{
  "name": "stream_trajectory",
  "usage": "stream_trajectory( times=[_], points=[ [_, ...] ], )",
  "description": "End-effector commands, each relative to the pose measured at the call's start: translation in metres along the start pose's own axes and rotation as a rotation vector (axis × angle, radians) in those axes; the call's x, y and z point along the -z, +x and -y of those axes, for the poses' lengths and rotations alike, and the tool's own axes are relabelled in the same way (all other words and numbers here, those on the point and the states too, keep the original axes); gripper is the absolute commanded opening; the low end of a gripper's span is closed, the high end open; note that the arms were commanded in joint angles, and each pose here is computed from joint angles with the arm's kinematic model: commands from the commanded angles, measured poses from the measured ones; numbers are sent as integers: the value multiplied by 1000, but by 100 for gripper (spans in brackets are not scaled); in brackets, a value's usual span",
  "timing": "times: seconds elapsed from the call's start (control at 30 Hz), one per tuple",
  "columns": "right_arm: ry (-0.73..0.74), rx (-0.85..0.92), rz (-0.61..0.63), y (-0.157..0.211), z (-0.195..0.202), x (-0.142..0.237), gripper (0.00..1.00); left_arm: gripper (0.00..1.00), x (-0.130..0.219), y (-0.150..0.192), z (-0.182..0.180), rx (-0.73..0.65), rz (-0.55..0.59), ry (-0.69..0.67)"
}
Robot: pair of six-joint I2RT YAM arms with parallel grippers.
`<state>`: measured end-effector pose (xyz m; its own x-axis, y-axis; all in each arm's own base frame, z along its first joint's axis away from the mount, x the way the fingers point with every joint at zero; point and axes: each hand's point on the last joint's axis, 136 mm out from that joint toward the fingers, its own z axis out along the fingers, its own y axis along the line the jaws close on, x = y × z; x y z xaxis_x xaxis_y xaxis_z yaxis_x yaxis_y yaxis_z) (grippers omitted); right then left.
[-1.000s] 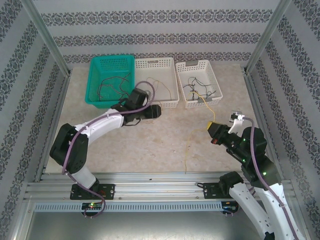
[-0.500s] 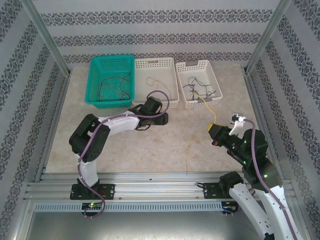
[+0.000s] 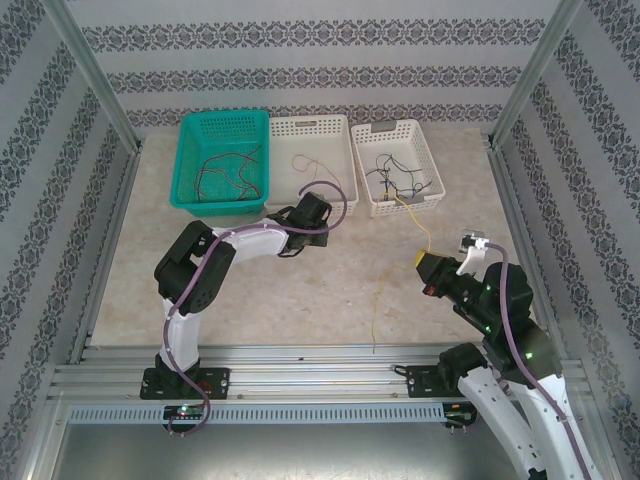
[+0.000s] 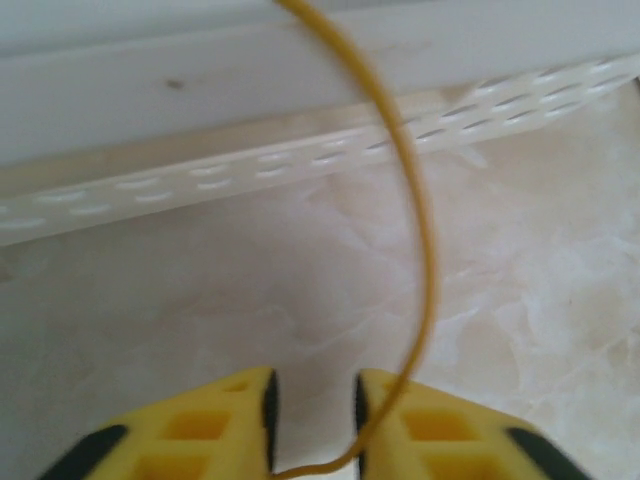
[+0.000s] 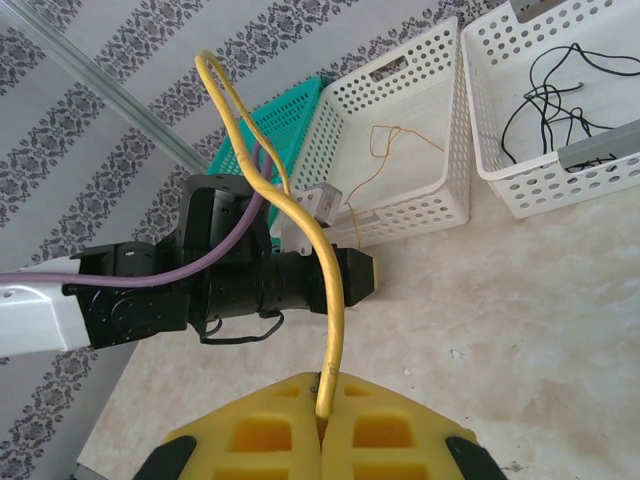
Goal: Untangle the cables
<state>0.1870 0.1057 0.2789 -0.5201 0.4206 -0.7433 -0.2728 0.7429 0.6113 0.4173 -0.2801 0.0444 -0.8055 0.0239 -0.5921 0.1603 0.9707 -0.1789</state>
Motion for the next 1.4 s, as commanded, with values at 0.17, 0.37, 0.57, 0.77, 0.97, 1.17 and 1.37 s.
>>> stream_trajectory(
  times=[0.17, 0.37, 0.57, 0.77, 0.97, 1.17, 1.37],
  points=[
    [-14, 23, 3, 3, -1, 0, 0, 3, 26, -25, 21, -22, 60, 59],
    [-20, 20, 8, 3, -2, 1, 0, 0, 57, -44, 29, -39, 84, 91],
    [-26, 11, 5, 5, -1, 1, 0, 0, 86, -76, 37, -88, 111, 99],
    [-35, 6, 8, 5, -3, 4, 0, 0, 73, -113, 20, -54, 71, 92],
    [-39, 4, 4, 7, -4, 8, 0, 0, 44, -148, 3, -14, 38, 62],
    [-48, 1, -3, 11, -6, 14, 0, 0, 4, -161, -7, 2, -14, 32],
    [-39, 6, -11, 15, -4, 21, 0, 4, -20, -158, -20, 72, -47, 35]
  ],
)
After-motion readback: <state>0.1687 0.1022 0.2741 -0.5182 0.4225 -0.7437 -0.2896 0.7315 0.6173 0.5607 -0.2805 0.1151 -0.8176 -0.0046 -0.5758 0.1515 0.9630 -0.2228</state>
